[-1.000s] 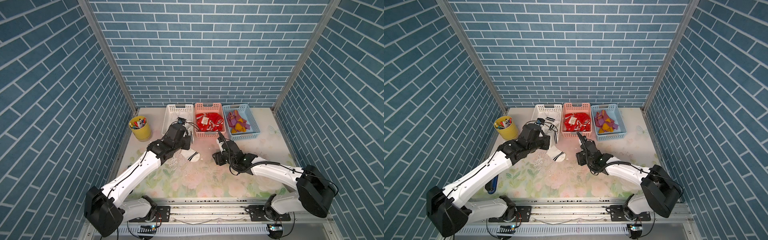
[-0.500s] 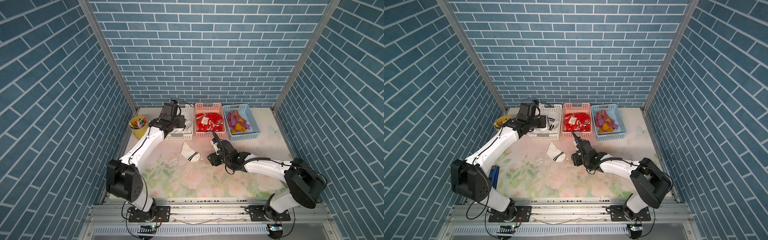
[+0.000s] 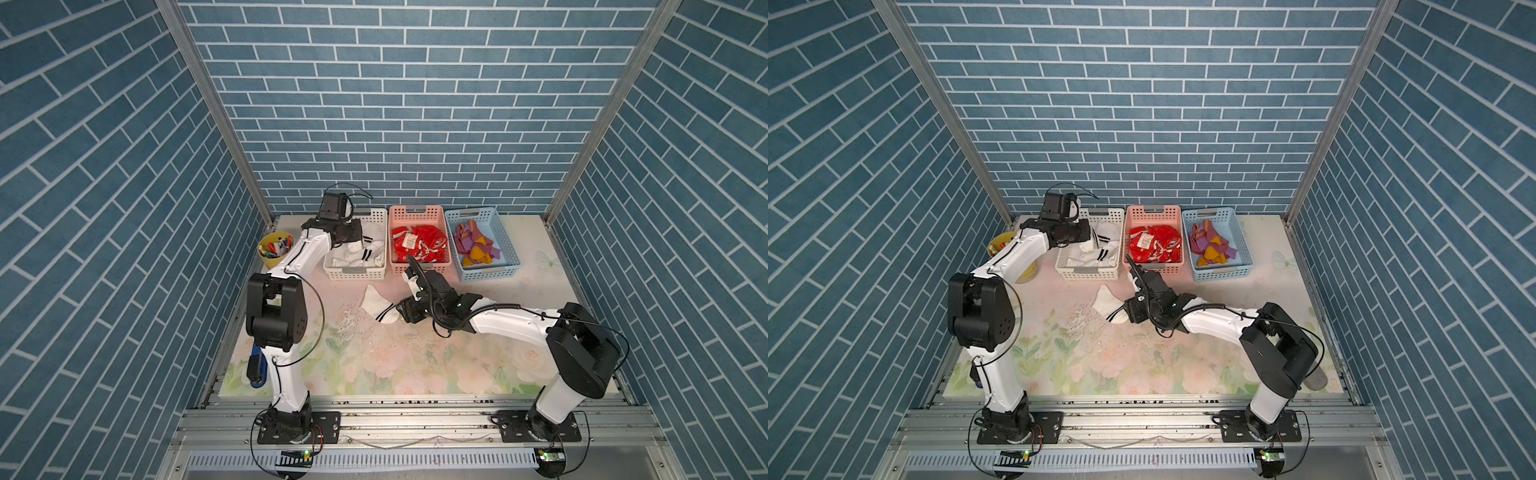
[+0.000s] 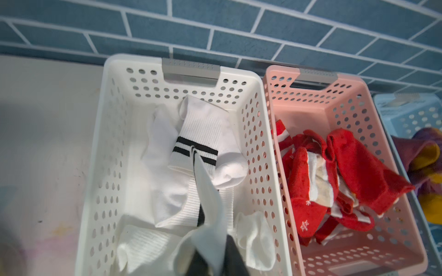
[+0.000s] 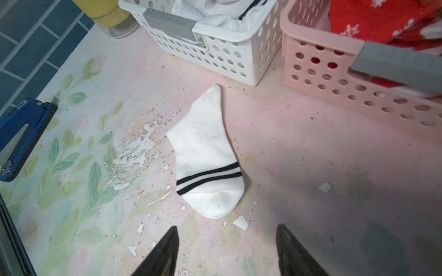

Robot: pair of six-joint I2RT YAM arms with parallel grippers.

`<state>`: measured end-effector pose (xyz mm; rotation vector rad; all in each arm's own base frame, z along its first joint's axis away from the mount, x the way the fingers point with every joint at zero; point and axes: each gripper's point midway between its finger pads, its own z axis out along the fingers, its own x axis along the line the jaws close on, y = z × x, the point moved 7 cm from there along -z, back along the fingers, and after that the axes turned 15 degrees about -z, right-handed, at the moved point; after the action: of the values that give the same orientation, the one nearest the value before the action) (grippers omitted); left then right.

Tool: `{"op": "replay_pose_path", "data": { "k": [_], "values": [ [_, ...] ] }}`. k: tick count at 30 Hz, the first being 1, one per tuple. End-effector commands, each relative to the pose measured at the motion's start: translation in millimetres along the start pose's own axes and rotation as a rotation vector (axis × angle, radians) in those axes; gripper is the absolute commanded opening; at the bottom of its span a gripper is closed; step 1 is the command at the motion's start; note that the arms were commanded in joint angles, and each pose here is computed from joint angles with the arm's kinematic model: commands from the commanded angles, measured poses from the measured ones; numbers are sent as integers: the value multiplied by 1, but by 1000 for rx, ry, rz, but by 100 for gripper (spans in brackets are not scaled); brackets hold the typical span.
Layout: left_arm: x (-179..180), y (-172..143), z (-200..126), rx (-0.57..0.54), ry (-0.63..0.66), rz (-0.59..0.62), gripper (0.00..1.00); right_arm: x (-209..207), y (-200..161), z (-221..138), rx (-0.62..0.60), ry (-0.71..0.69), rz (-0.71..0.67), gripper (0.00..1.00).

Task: Sort the socks into the basket by color
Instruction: Place the sock in the bin, then pick up the sock at the center of the board.

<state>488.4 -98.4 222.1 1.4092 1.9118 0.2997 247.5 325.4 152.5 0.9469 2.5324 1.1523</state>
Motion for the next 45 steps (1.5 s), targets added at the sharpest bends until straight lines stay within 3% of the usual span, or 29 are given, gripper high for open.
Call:
{"op": "replay_pose_path", "data": {
  "k": [1, 7, 13, 25, 31, 39, 45],
  "values": [
    [5, 6, 6, 16, -12, -19, 40, 6, 4, 8, 14, 21, -36, 65],
    [18, -1, 1, 13, 37, -25, 43, 11, 9, 20, 23, 37, -49, 65],
    [19, -5, -41, -41, 48, -32, 45, 15, 14, 28, 27, 50, -60, 65],
    [50, -76, -132, -151, 43, -134, 49, 22, 11, 50, 57, 69, -84, 67],
    [56, -123, -167, -201, -69, -159, 53, 25, 9, 61, 82, 70, -103, 67],
    [51, -166, -202, -203, -135, -96, 54, 27, 10, 74, 104, 68, -120, 67],
    [52, -194, -203, -192, -156, -17, 55, 27, 14, 82, 123, 54, -146, 67]
  ]
}}
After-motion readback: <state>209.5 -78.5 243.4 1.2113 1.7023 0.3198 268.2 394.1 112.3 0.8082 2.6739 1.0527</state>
